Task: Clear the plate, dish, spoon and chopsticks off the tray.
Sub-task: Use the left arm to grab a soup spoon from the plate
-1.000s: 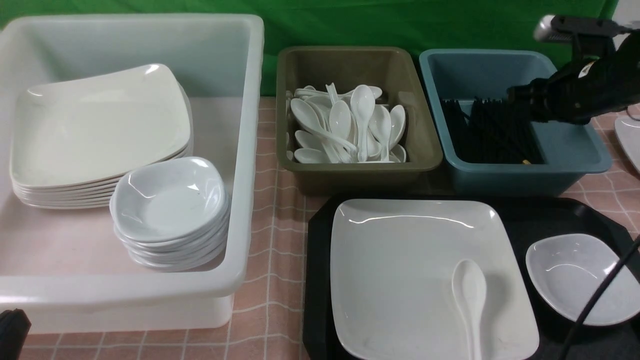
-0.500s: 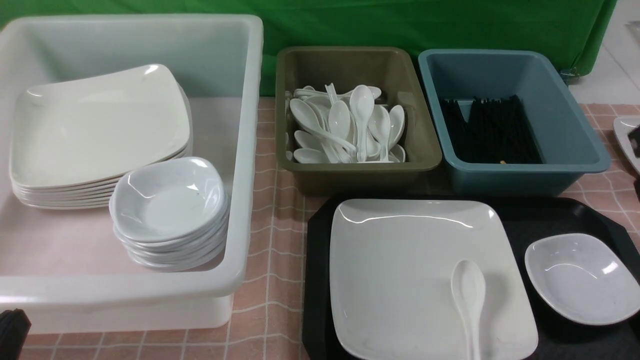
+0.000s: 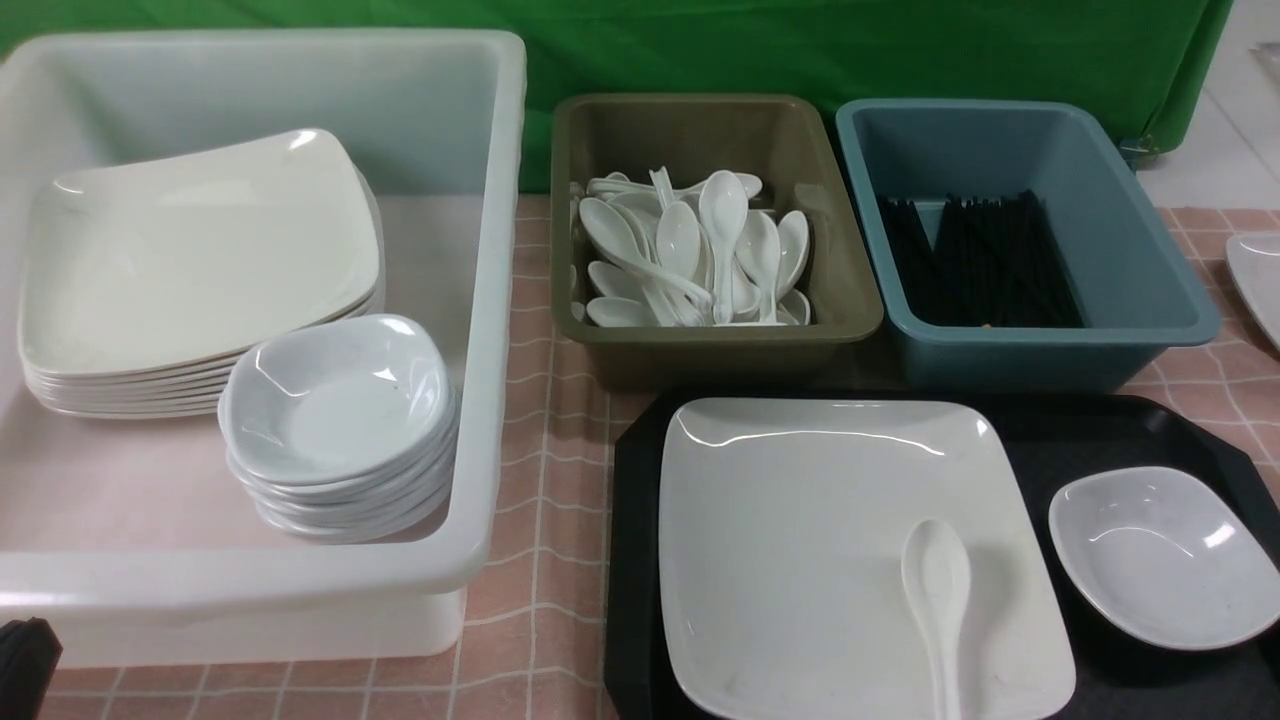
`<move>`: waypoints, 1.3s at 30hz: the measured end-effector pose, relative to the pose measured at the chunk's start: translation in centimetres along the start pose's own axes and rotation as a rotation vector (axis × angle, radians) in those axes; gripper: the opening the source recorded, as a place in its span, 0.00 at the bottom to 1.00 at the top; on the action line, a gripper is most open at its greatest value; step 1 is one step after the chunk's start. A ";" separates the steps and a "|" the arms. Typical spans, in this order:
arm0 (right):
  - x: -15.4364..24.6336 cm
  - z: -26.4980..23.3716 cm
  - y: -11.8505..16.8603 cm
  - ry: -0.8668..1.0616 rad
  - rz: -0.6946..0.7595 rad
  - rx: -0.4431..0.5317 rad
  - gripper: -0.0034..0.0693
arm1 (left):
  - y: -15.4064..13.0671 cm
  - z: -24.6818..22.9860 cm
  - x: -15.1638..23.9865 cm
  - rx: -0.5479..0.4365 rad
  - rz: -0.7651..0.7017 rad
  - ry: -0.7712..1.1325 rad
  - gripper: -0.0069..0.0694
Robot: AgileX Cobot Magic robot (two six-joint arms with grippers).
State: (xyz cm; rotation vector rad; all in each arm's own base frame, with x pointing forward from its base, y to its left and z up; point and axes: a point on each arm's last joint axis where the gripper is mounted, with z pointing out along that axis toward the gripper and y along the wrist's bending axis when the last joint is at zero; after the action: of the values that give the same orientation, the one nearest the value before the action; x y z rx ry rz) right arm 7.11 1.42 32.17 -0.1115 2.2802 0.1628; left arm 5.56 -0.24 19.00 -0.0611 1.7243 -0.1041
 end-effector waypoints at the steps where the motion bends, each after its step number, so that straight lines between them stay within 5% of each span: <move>1: 0.4 0.2 0.0 -0.002 -0.004 0.001 0.09 | 0.0 0.0 0.0 0.000 0.000 0.000 0.10; 9: 5.7 -0.1 -0.3 -0.386 -0.044 0.021 0.09 | 0.0 0.0 0.0 0.000 0.002 0.000 0.10; 26: 6.0 0.2 -0.4 -0.431 -0.028 0.022 0.10 | -0.1 0.0 -0.3 0.013 -0.070 -0.028 0.10; 32: 5.9 0.2 -0.4 -0.442 0.022 0.012 0.11 | -1.1 -0.1 -0.9 0.167 -1.105 -0.026 0.10; 35: 5.5 0.0 -0.4 -0.489 0.024 0.013 0.11 | -0.8 -0.2 -1.5 0.177 -1.257 -0.087 0.10; 39: 5.1 -0.2 -0.4 -0.542 0.024 0.015 0.11 | -0.4 -0.2 -1.9 0.169 -1.283 -0.156 0.10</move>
State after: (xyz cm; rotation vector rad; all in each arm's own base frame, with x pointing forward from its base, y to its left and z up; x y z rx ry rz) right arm 3.68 0.85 28.43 -0.0261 1.7425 0.1650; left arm 5.64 -0.39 20.94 -1.0114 1.2722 -1.1424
